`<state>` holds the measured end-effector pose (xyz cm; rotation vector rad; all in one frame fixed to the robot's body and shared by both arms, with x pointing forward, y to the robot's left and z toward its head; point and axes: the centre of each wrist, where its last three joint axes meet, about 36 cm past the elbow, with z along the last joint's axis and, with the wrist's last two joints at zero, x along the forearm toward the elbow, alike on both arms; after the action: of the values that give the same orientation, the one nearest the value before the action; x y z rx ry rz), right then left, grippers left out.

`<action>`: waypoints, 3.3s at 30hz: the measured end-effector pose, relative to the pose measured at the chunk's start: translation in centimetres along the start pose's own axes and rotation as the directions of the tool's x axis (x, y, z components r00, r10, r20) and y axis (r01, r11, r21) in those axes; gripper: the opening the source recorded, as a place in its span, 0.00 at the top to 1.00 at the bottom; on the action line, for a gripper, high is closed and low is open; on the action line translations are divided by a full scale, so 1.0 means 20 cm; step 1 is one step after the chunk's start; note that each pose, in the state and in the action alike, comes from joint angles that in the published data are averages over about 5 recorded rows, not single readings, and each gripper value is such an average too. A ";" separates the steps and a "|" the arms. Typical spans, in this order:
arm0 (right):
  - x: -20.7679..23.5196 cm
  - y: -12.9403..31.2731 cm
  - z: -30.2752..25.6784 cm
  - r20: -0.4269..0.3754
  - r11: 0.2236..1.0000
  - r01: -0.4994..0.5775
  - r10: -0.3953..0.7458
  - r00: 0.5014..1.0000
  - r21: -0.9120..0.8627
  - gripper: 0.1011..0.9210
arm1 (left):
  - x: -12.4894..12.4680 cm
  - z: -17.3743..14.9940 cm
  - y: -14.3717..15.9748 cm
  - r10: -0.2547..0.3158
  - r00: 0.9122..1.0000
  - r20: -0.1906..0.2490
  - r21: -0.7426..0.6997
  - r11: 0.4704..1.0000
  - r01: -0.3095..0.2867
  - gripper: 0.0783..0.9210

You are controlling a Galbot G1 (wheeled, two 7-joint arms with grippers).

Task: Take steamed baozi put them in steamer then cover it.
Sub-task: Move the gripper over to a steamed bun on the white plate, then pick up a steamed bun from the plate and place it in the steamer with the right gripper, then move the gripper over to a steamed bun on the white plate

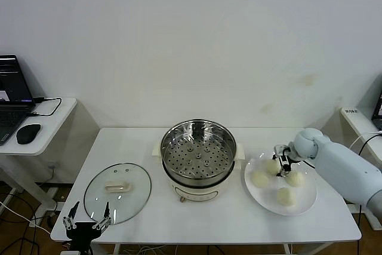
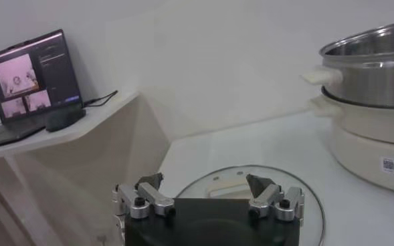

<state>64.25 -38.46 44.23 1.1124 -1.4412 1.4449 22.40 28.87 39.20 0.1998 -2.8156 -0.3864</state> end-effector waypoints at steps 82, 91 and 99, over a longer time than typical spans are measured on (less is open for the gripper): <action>0.52 -0.55 -1.39 0.310 0.408 -0.296 0.034 0.950 0.863 0.12 | -0.11 -0.10 0.09 -0.004 0.998 0.061 0.026 1.000 0.002 0.12; 0.84 -0.50 -1.24 0.288 0.681 -0.276 0.099 0.953 0.678 0.12 | -0.11 -0.13 0.10 0.009 0.997 0.079 0.019 1.000 -0.010 0.12; 1.05 -0.33 -0.95 0.231 0.867 -0.201 0.103 0.968 0.456 0.12 | -0.11 -0.16 0.11 0.018 0.995 0.094 0.013 1.000 -0.020 0.12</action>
<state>63.34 -20.30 66.88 1.5090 -1.3658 1.9164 25.20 30.58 42.13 0.1615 -2.9115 -0.3812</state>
